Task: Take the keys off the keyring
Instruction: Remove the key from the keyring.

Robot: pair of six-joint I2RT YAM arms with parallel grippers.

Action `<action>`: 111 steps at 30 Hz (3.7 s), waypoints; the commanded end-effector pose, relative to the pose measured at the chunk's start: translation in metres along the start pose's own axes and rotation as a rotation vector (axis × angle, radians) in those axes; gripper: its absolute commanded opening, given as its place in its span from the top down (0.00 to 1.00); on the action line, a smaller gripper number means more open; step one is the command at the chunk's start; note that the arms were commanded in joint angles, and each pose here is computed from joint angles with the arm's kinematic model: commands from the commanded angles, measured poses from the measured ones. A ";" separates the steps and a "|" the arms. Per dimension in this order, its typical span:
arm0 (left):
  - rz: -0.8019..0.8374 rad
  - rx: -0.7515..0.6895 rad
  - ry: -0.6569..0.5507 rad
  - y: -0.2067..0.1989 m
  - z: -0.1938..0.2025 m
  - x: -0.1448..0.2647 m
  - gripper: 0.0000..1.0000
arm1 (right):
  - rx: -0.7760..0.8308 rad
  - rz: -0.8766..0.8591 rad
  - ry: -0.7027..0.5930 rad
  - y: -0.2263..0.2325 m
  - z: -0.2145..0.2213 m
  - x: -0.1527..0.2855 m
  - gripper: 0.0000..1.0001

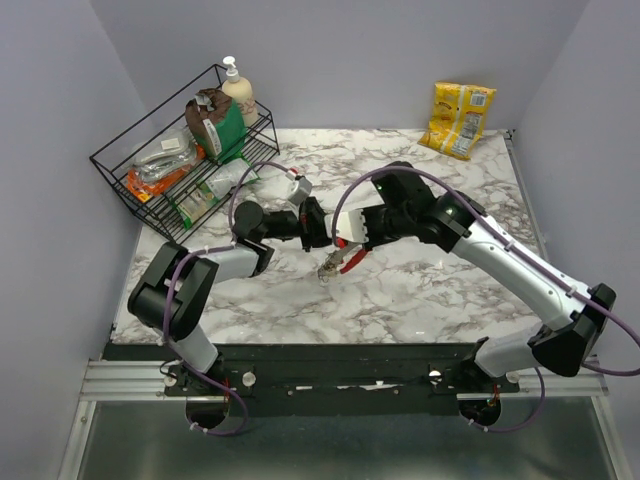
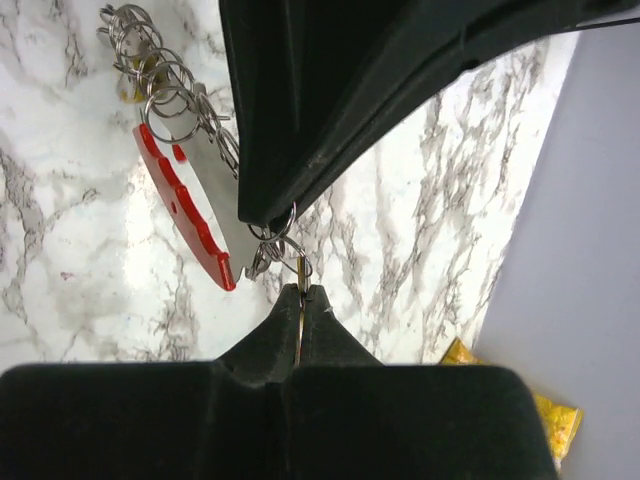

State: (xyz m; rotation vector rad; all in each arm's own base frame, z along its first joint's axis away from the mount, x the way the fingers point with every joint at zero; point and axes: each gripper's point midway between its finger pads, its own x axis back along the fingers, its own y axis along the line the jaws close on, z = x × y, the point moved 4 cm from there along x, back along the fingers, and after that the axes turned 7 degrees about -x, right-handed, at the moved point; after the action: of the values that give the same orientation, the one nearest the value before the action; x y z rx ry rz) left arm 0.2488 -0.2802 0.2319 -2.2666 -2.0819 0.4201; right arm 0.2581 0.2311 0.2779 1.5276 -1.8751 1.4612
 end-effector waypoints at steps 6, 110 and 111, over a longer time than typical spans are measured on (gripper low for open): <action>0.099 -0.415 -0.108 -0.044 -0.033 0.014 1.00 | -0.118 0.197 -0.044 -0.016 0.022 0.028 0.99; 0.034 -0.364 -0.109 -0.009 -0.028 0.015 0.60 | 0.008 0.274 0.045 -0.021 -0.039 0.014 0.99; 0.036 -0.367 -0.109 -0.008 -0.029 0.015 0.60 | 0.008 0.260 0.042 -0.019 -0.039 0.013 0.99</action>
State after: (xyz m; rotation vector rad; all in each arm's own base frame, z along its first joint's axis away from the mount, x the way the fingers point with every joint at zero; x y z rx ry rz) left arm 0.2554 -0.2631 0.2234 -2.2241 -2.2061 0.3706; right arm 0.2581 0.2565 0.2996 1.2382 -2.0340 1.6240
